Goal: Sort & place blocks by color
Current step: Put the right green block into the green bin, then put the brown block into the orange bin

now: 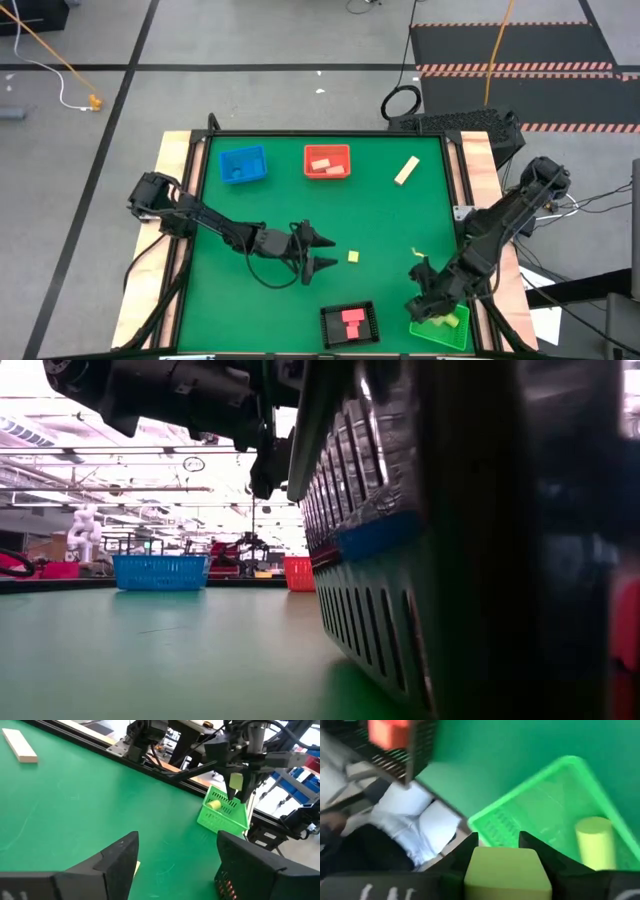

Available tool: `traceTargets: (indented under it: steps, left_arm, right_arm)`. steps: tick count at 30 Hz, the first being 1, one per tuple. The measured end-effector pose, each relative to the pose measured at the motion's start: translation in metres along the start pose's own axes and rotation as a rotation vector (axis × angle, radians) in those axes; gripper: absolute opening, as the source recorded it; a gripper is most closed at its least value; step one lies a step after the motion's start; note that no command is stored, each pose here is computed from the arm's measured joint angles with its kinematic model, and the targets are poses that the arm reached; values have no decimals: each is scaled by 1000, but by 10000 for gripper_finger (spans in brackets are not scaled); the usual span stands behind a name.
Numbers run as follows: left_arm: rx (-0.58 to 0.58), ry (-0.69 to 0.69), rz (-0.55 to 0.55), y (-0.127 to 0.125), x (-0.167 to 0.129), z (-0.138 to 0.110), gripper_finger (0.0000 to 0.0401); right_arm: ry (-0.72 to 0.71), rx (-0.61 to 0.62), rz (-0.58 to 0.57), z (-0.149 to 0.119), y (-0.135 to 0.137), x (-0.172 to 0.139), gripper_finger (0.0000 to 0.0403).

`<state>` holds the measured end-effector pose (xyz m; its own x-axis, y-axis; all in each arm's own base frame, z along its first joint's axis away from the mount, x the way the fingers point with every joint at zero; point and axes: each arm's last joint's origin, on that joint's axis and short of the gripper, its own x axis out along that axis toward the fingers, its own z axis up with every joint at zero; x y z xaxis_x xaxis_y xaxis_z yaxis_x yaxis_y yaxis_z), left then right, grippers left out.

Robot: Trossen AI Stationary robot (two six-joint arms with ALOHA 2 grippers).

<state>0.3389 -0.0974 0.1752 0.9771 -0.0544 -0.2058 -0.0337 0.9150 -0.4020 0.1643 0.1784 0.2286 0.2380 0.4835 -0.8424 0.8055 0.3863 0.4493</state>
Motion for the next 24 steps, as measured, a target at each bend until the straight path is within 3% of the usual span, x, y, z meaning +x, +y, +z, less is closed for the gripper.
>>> traceTargets:
  steps: [9,13,18,21,24]
  left_arm:
    - [32,122,63,7,-1,-12,242]
    - [138,181,83,9,-2,-17,241]
    - [329,192,66,10,-2,-17,241]
    - [365,197,50,9,-2,-17,241]
    - [364,202,37,9,-2,-18,241]
  right_arm:
    - [6,34,-21,-7,-4,1,218]
    - [8,29,-14,-7,-3,1,252]
    - [39,13,72,-9,5,1,272]
    - [34,-40,150,-11,12,0,272]
    - [-87,-138,238,-9,18,-1,268]
